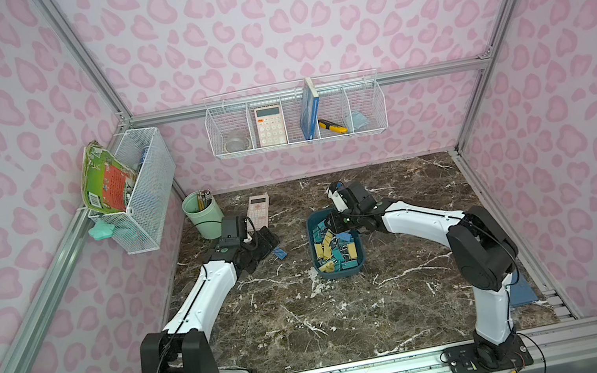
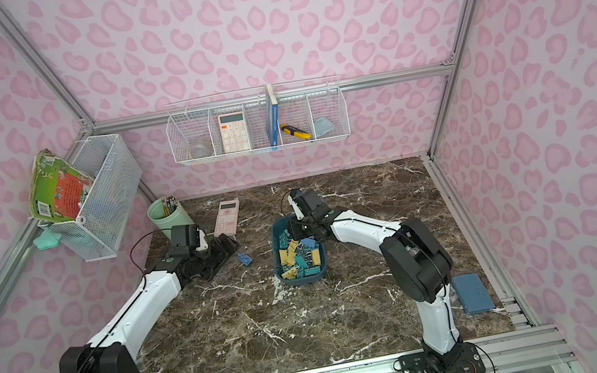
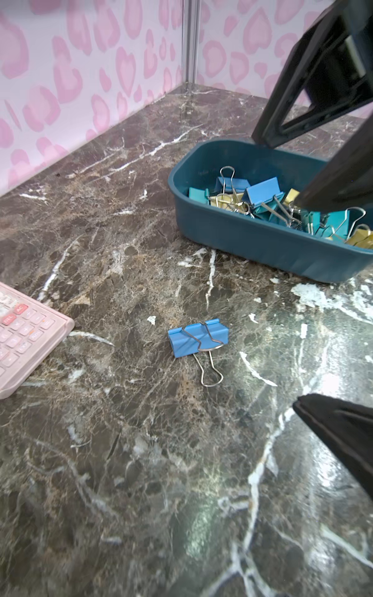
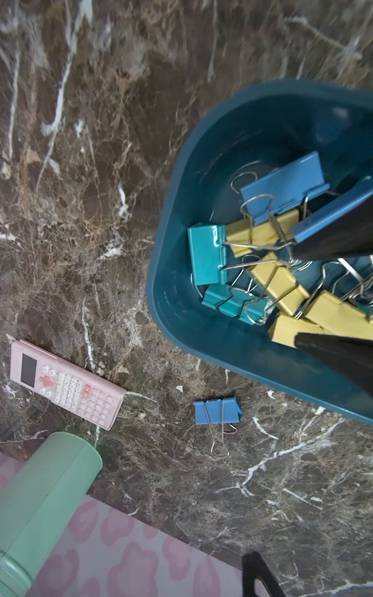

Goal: Take out the binder clips from the storage box
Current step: Place the binder clip at the center of the board, then pick up the binder clip from the storage box.

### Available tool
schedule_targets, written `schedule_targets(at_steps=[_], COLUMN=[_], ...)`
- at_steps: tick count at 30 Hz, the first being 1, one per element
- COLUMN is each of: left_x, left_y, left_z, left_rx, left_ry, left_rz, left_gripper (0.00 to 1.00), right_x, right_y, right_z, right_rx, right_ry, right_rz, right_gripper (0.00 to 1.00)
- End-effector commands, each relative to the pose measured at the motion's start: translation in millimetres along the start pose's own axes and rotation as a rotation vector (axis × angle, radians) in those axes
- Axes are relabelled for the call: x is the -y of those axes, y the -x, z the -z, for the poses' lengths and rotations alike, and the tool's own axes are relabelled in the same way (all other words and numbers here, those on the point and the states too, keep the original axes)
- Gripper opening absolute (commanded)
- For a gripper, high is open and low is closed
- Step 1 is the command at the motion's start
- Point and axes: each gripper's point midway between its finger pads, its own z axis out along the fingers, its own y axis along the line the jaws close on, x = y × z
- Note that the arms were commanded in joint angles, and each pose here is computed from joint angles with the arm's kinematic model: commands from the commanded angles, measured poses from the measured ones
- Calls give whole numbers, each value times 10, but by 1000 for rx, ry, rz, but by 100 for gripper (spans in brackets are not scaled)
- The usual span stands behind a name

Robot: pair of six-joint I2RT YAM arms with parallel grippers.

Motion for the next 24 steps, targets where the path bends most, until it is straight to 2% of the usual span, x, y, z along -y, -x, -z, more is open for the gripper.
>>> schedule_targets(at_steps=[1, 7, 16, 19, 24], left_x=[-73, -15, -124, -154, -180], left_y=[-49, -95, -97, -92, -86], left_z=[159, 421, 782, 859, 933], left_rx=[16, 75, 191, 209, 225], left_ry=[27, -43, -32, -15, -1], left_rz=[31, 22, -5, -13, -16], left_gripper=[99, 99, 99, 99, 99], right_x=[-19, 63, 13, -4, -59], right_y=[-38, -41, -100, -157, -86], right_z=[-120, -363, -565, -609, -549], right_rx=[-46, -85, -128, -143, -124], right_ry=[23, 21, 71, 77, 90], right_rz=[-46, -100, -131, -135, -129], right_gripper=[39, 29, 27, 23, 7])
